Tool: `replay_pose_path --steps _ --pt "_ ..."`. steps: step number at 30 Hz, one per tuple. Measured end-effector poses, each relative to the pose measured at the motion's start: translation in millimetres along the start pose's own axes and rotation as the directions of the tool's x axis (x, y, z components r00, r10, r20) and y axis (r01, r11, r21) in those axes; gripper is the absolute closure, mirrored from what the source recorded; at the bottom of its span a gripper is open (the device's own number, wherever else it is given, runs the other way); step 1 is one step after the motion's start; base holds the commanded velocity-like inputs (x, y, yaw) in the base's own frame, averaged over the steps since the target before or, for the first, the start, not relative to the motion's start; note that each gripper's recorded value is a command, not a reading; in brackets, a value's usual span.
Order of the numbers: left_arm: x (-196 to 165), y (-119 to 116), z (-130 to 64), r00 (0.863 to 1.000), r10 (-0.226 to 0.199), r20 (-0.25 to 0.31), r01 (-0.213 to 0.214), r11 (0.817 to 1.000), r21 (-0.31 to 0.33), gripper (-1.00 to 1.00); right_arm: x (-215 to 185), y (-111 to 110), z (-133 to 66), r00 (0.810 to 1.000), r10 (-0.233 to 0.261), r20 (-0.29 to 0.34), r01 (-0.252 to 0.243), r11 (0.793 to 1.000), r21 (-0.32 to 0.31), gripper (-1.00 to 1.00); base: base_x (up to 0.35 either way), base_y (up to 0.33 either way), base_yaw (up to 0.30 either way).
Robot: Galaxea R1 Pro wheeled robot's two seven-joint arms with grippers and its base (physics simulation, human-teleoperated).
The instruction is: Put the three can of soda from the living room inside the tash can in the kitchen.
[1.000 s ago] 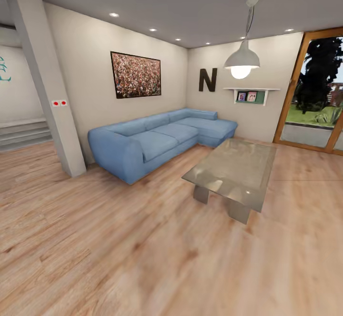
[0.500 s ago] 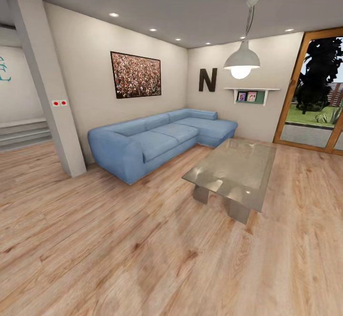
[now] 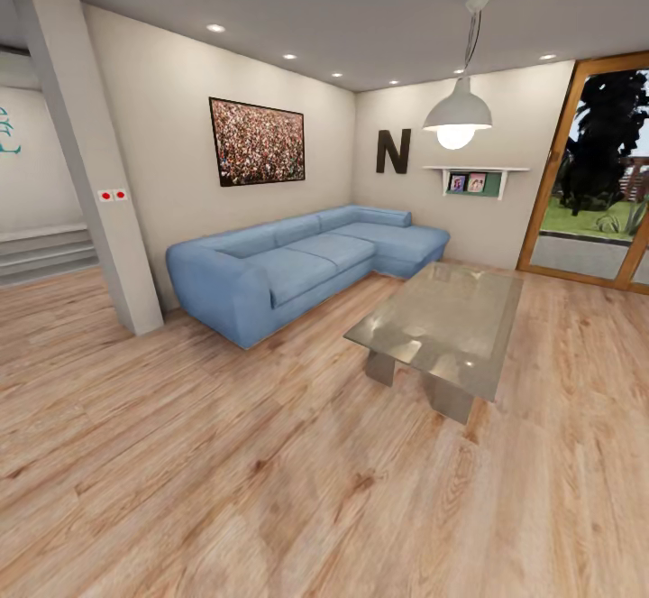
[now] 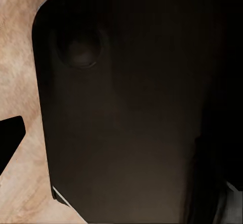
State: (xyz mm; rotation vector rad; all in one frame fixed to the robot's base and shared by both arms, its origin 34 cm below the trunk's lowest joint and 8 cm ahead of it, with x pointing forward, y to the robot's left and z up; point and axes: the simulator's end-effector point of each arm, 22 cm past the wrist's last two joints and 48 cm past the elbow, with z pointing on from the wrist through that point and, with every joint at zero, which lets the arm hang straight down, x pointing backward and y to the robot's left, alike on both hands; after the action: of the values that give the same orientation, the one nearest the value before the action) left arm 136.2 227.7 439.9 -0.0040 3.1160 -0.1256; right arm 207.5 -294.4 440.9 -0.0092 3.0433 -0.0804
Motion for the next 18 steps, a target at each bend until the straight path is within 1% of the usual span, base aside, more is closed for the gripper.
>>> replay_pose_path --steps 1,2,3,4,6,7,8,10,11,12,14,16,18 --pt "-65 0 -5.3 0.991 0.011 0.136 -0.015 1.0 0.027 -1.0 -76 -3 -5.6 0.989 -0.002 0.15 0.002 1.0 0.003 -1.0 0.0 0.0 0.0" --pt "-152 -6 -27.5 0.947 0.031 0.318 -0.057 0.996 0.071 -1.0 -157 -2 -23.1 0.952 -0.005 0.305 0.007 1.0 -0.005 -1.0 0.0 0.0 0.0" --pt "-239 -15 -70.7 0.862 0.057 0.503 -0.132 0.985 0.114 -1.0 -175 3 -28.9 0.942 -0.007 0.336 0.018 0.999 -0.029 -1.0 0.0 0.0 0.0" --pt "-271 -16 -97.5 0.816 0.061 0.575 -0.187 0.969 0.162 -1.0 -198 13 -37.3 0.93 -0.009 0.368 0.039 0.996 -0.074 -1.0 0.0 0.0 0.0" --pt "-292 -12 -120.3 0.781 0.043 0.623 -0.214 0.956 0.203 -1.0 -220 21 -47.6 0.918 -0.012 0.396 0.066 0.99 -0.121 -1.0 0.0 0.0 0.0" --pt "-310 -5 -141.9 0.749 0.005 0.662 -0.216 0.947 0.238 -1.0 -239 24 -57.8 0.91 -0.018 0.414 0.091 0.983 -0.157 -1.0 0.0 0.0 0.0" --pt "-318 0 -152.0 0.734 -0.015 0.679 -0.214 0.944 0.252 -1.0 -246 23 -62.7 0.907 -0.022 0.421 0.104 0.979 -0.173 -1.0 0.0 0.0 0.0" --pt "-329 10 -168.0 0.707 -0.055 0.705 -0.203 0.939 0.278 -1.0 -256 19 -70.9 0.902 -0.029 0.431 0.128 0.971 -0.203 -1.0 0.0 0.0 0.0" --pt "-336 19 -180.1 0.686 -0.09 0.722 -0.194 0.934 0.3 -1.0 -261 18 -77.8 0.899 -0.036 0.437 0.154 0.959 -0.238 -1.0 0.0 0.0 0.0" --pt "-340 28 -189.8 0.667 -0.117 0.735 -0.187 0.93 0.318 -1.0 -264 19 -83.7 0.896 -0.04 0.441 0.177 0.945 -0.273 -1.0 0.0 0.0 0.0" --pt "-342 37 -198.1 0.651 -0.144 0.745 -0.182 0.924 0.338 -1.0 -267 19 -89.7 0.894 -0.036 0.447 0.191 0.933 -0.306 -1.0 0.0 0.0 0.0" --pt "-341 42 -201.4 0.645 -0.159 0.747 -0.18 0.919 0.351 -1.0 -271 15 -93.7 0.89 -0.024 0.455 0.188 0.928 -0.32 -1.0 0.0 0.0 0.0" --pt "-341 43 -202.6 0.643 -0.165 0.748 -0.179 0.917 0.355 -1.0 -273 13 -96.0 0.886 -0.019 0.463 0.189 0.927 -0.323 -1.0 0.0 0.0 0.0"
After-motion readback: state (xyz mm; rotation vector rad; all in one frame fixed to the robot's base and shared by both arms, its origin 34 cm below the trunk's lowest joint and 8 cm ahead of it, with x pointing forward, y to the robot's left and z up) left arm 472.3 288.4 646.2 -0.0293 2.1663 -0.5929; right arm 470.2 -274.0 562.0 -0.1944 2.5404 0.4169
